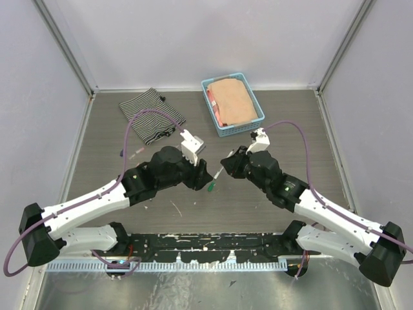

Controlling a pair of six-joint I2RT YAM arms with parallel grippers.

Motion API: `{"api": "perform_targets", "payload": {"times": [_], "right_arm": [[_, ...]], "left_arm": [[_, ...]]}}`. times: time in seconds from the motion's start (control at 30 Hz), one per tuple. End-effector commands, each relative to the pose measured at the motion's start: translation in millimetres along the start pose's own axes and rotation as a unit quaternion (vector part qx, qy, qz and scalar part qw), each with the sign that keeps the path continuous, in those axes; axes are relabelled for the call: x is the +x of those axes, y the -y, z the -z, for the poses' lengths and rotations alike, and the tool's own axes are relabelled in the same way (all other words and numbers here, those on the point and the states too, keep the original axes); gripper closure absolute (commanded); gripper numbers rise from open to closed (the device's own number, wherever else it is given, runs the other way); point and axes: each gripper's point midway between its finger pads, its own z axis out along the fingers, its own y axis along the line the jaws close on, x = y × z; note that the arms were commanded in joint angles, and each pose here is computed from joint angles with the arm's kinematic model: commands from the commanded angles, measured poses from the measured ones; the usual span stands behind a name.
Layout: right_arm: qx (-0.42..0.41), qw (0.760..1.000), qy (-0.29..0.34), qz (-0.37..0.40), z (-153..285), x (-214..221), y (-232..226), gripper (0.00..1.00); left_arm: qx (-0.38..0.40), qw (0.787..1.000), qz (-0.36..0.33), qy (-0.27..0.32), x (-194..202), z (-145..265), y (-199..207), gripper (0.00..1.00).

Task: Insert the pens into the pen caps
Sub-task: Adjust the pen.

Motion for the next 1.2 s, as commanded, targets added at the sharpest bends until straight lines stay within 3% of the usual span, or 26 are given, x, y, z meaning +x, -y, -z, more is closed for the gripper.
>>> {"api": "perform_targets", "payload": {"times": [0.0, 0.5, 0.83, 1.17], "right_arm": [[-0.098, 0.995, 0.008, -0.036, 1.0, -12.1, -45.4, 1.00], [-0.159, 0.986, -0.020, -0.050, 2.6, -4.2, -69.8, 1.00], [-0.179, 0.982, -0.037, -0.043, 3.0, 0.6, -78.4, 1.00], [-0.190, 0.980, -0.035, -0.043, 7.5, -2.3, -82.4, 1.00]], "left_arm": [[0.029, 0.999, -0.001, 0.027, -12.0, -0.3, 11.7, 0.45], [-0.019, 1.000, -0.006, 0.013, -7.0, -11.2, -5.1, 0.50], [-0.020, 1.000, -0.010, 0.015, -9.3, -11.4, -5.3, 0.59], [-0.025, 1.000, -0.010, 0.004, -1.6, -14.3, -8.5, 0.59]]}}
